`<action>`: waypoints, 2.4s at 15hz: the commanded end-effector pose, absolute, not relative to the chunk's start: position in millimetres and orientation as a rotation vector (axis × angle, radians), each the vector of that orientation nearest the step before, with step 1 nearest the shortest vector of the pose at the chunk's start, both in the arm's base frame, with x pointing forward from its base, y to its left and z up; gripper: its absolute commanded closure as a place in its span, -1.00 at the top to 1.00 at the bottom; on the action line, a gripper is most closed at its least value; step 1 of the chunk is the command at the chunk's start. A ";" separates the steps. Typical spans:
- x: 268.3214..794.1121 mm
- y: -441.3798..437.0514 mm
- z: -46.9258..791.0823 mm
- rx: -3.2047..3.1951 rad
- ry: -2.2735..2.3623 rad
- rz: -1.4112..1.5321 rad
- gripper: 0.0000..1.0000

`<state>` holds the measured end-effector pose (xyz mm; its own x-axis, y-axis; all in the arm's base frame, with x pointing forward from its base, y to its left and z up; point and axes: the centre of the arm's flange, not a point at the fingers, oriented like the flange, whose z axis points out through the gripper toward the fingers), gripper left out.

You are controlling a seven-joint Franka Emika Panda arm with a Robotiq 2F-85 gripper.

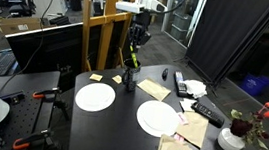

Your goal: Take the yellow pen out of the mug

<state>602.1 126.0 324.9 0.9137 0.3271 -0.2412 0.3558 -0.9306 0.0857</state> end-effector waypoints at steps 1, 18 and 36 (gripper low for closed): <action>591.3 129.9 368.1 2.923 0.549 -0.328 -0.93; 510.0 79.8 508.6 2.959 0.410 -0.106 -0.93; 440.1 -49.2 403.9 3.003 -0.148 0.127 -0.93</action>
<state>454.7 -39.2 422.0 0.9987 -0.0290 0.0419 -0.0333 -0.9937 0.1073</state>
